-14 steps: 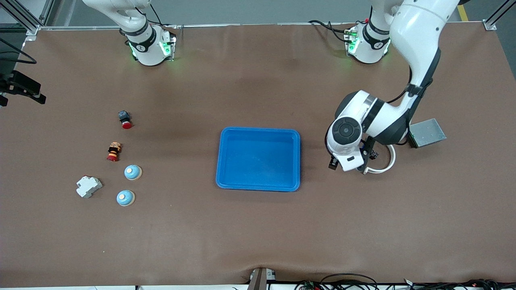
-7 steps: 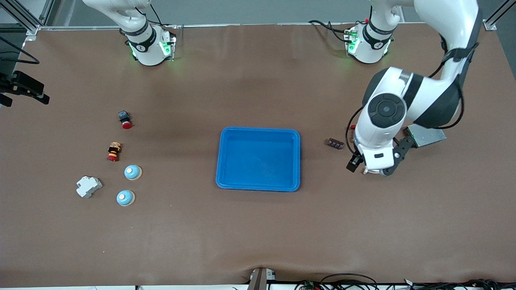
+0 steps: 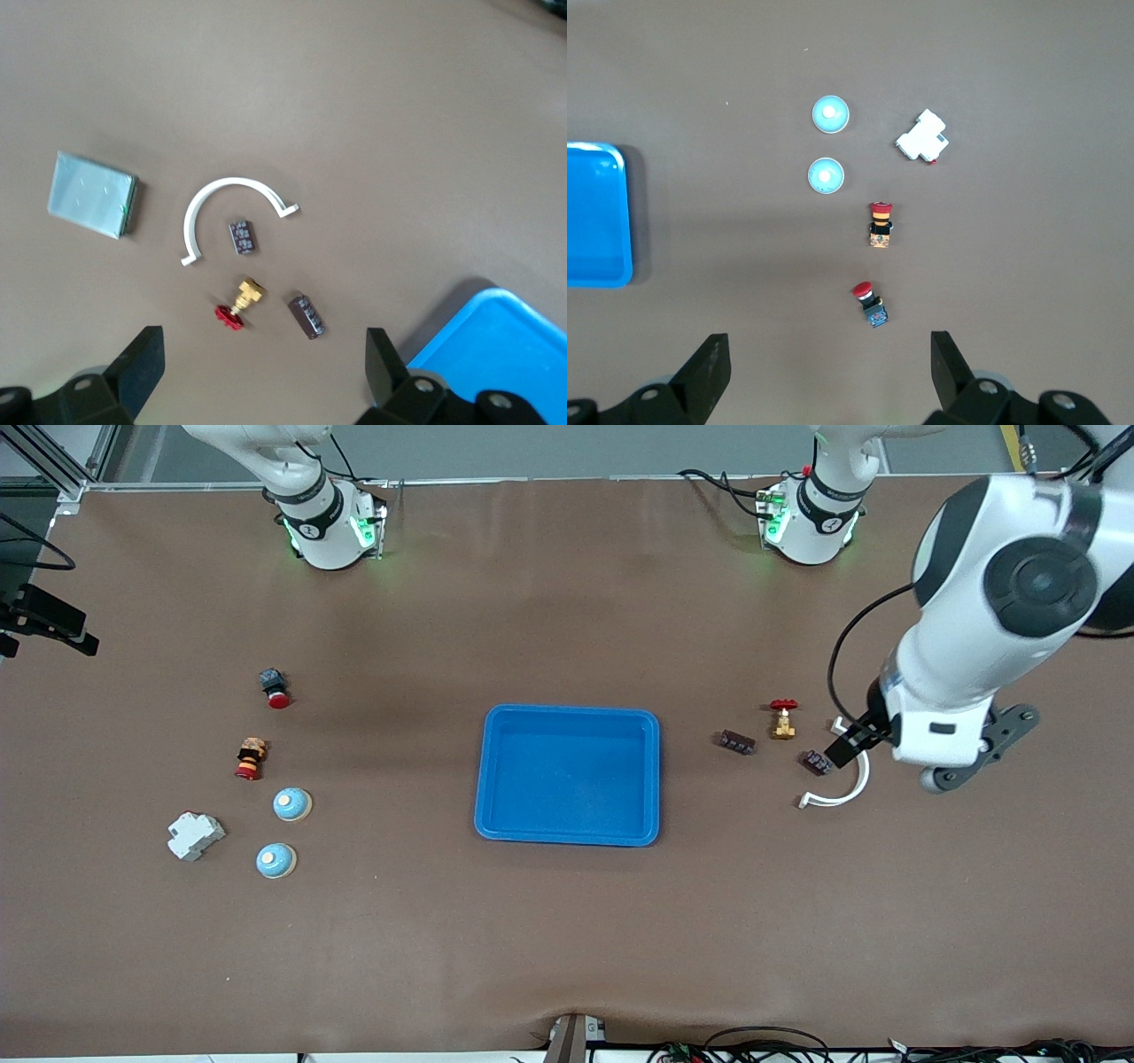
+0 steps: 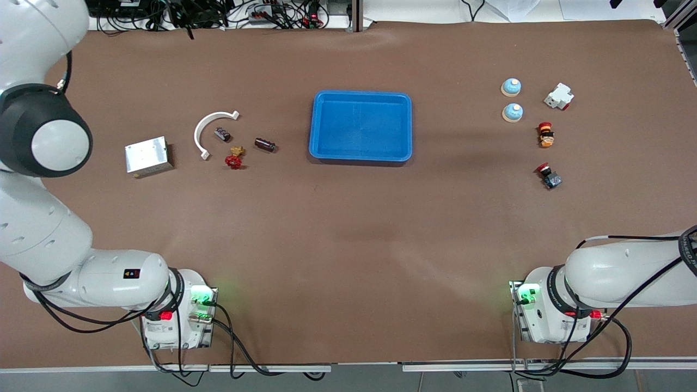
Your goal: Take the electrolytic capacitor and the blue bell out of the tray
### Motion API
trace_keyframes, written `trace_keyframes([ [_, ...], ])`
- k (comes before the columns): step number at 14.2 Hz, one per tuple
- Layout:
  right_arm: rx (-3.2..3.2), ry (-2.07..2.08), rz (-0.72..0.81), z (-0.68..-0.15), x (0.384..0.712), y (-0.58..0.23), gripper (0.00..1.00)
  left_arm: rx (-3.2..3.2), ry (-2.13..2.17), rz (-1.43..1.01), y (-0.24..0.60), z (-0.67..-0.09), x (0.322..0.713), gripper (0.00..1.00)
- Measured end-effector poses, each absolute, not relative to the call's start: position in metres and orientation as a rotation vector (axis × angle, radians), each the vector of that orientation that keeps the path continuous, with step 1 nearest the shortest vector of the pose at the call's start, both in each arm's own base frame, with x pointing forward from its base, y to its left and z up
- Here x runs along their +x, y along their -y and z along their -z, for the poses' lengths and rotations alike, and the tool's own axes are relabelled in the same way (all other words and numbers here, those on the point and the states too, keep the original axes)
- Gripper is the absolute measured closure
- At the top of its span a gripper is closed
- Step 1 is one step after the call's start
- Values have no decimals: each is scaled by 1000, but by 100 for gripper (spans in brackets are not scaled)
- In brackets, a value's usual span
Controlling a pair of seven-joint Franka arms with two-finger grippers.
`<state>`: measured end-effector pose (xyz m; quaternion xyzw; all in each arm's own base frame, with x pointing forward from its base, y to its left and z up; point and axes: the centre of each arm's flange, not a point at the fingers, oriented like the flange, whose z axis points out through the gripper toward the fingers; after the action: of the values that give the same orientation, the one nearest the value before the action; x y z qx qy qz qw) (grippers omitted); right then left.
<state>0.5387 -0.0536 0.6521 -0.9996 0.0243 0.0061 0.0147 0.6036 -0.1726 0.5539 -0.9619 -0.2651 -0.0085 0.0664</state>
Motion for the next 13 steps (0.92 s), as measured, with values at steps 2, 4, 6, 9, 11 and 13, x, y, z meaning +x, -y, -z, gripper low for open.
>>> trace_keyframes([
  [2, -3107, -134, -11, -656, 536, 51, 0, -2935, 675, 53, 163, -573, 598, 0],
  [4, -3106, -143, -8, -657, 534, 50, 0, -2981, 517, 63, 134, -590, 597, 0],
  [6, -3105, -144, -13, -655, 533, 49, 0, -3002, 380, 67, 110, -607, 588, 0],
  [9, -3105, -143, -20, -652, 534, 49, 0, -3053, 303, 25, 77, -628, 555, 0],
  [11, -3105, -142, -21, -651, 534, 48, 0, -3058, 276, 3, 58, -637, 538, 0],
  [13, -3104, -142, -20, -651, 534, 48, 0, -3061, 193, -1, 52, -644, 528, 0],
])
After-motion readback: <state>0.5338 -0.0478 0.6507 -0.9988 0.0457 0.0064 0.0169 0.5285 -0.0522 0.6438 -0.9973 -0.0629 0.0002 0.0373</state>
